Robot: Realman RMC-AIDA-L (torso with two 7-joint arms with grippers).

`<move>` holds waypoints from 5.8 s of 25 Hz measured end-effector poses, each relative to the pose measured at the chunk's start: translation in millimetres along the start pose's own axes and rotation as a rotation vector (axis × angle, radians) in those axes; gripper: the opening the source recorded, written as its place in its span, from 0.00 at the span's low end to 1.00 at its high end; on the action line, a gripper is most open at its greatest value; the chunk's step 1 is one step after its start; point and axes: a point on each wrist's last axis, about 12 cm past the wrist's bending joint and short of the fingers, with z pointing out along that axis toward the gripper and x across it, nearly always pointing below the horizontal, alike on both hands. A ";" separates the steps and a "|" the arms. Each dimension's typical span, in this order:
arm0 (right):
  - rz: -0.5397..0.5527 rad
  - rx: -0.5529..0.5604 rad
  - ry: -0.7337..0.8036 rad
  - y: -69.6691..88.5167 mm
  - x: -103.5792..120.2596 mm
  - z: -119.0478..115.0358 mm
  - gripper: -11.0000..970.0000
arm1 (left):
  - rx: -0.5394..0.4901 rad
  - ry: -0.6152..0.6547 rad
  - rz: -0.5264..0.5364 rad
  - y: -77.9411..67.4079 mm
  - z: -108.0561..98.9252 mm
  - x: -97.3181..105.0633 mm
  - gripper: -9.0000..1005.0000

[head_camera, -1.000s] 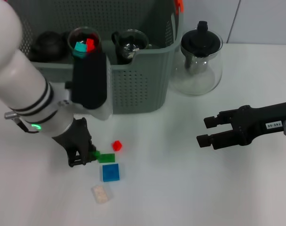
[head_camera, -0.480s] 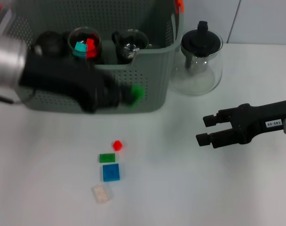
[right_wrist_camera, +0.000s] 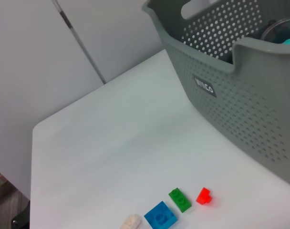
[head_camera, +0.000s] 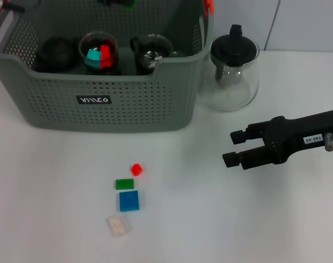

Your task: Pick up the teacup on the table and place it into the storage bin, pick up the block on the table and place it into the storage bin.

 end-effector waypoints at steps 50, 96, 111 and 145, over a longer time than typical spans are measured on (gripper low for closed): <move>-0.036 0.021 0.015 -3.8 3.8 -10.0 0.85 | 0.323 -0.320 0.273 -88.9 -53.4 -10.3 0.84; -0.007 0.034 -0.011 -4.4 9.0 -6.3 0.85 | 0.068 0.884 0.315 -146.6 91.6 136.2 0.83; -0.002 0.036 -0.018 -4.3 10.5 -6.6 0.85 | 0.056 0.884 0.332 -150.0 97.3 145.9 0.82; -0.019 0.046 -0.028 -5.4 9.7 -13.1 0.85 | -0.034 0.600 0.061 -122.0 25.2 103.7 0.41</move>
